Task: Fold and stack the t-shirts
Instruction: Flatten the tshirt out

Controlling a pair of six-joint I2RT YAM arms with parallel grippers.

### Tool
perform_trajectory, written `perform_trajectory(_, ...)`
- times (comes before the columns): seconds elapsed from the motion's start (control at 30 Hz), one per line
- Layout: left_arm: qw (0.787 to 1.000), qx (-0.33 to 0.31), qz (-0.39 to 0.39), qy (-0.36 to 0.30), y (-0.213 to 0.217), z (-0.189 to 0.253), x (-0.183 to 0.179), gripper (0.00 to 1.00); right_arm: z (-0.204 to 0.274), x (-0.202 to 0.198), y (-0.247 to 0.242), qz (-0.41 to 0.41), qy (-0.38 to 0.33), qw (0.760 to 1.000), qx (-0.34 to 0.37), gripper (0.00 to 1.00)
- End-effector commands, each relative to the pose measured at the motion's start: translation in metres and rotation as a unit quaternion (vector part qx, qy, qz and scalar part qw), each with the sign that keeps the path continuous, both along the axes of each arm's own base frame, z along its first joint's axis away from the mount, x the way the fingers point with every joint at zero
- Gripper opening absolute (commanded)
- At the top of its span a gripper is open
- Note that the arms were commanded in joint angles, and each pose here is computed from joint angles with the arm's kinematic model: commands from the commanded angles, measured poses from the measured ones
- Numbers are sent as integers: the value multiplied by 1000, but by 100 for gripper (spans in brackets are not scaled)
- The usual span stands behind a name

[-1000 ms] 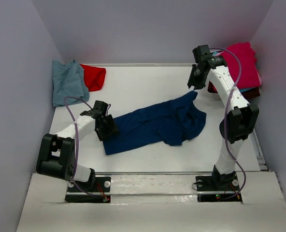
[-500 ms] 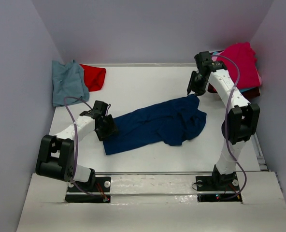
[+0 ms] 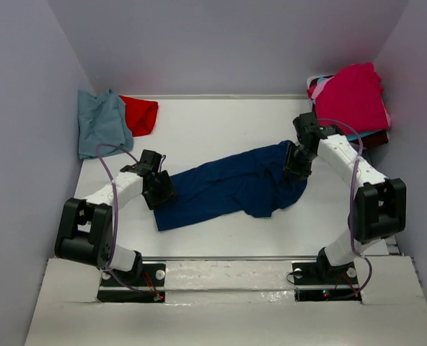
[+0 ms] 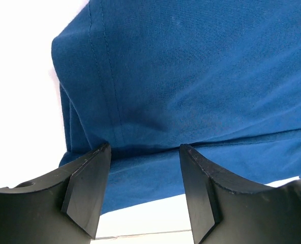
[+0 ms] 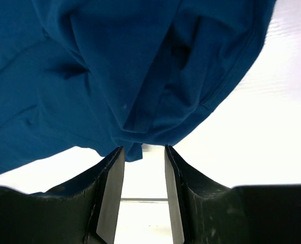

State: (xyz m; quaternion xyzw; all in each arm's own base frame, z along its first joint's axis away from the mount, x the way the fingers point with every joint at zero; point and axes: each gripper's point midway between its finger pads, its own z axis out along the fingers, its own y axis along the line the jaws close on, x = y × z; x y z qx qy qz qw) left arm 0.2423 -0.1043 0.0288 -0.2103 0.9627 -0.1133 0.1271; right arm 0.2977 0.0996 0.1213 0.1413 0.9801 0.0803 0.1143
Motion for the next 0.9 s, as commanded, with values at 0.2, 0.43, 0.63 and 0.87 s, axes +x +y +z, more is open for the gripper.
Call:
perform_trajectory(0.2,1000,-5,-5,-14,-2,9,9,68,-28,9,26,25,-9,999,24,46)
perform_trajectory(0.43,1000,-6,-7,-13,-2,9,7,68,-33,17,33,29,-12,999,30,51)
perform_trajectory(0.63,1000,-5,-3,-13,0,9,10,68,-45,15,37,33,-5,999,32,47)
perform_trajectory(0.87,1000,2,2,-10,3,9,9,68,-60,11,41,35,12,999,33,7)
